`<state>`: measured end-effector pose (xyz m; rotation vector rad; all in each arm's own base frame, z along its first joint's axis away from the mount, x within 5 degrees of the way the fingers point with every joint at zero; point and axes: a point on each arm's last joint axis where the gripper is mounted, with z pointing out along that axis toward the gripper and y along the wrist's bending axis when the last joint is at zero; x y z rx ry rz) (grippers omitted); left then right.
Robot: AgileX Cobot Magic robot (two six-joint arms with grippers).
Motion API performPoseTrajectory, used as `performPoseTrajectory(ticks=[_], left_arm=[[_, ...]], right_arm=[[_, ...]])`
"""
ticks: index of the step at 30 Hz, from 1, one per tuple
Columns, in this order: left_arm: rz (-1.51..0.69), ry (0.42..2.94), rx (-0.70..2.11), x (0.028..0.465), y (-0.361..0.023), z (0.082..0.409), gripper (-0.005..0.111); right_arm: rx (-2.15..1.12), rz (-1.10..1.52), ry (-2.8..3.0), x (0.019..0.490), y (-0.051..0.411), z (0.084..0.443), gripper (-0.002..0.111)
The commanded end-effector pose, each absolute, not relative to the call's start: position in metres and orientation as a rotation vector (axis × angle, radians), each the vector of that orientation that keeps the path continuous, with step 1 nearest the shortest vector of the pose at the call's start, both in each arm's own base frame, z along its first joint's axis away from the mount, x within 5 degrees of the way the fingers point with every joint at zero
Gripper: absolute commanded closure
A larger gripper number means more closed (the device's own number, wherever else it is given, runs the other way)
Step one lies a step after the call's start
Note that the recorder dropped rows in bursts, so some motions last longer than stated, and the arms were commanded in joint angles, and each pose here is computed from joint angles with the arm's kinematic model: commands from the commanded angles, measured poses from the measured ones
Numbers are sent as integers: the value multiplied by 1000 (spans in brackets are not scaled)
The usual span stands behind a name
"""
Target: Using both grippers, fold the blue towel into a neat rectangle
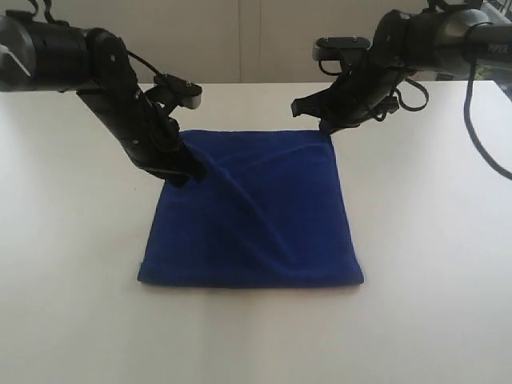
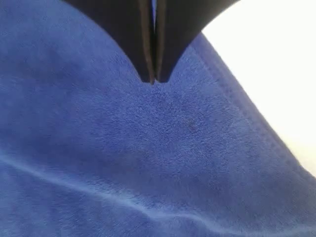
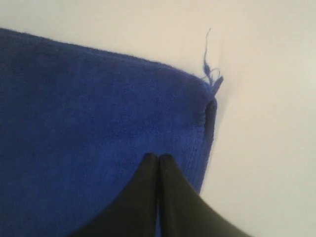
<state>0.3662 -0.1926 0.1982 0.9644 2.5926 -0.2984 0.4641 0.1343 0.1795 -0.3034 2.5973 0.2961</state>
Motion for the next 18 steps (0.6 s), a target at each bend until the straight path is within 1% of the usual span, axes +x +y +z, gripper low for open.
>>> performPoseTrajectory(ticks=[1, 5, 7, 10, 11, 13, 18], left_arm=[[-349, 2663, 928, 368, -199, 173, 107], [-341, 2673, 920, 372, -200, 159, 107], [-341, 2691, 926, 372, -200, 154, 107], [-342, 2708, 932, 371, -200, 150, 107], [-342, 2709, 932, 371, -200, 149, 107], [-344, 2716, 937, 370, -200, 149, 107], [-319, 2726, 968, 369, -198, 148, 107]], right_arm=[[-398, 348, 2642, 453, 155, 176, 108], [-472, 375, 2596, 449, 176, 177, 108], [-483, 376, 2603, 448, 181, 172, 108], [-486, 371, 2644, 449, 181, 153, 108], [-491, 367, 2675, 449, 181, 140, 108], [-501, 355, 2707, 449, 181, 126, 108], [-510, 227, 2749, 449, 173, 119, 108]])
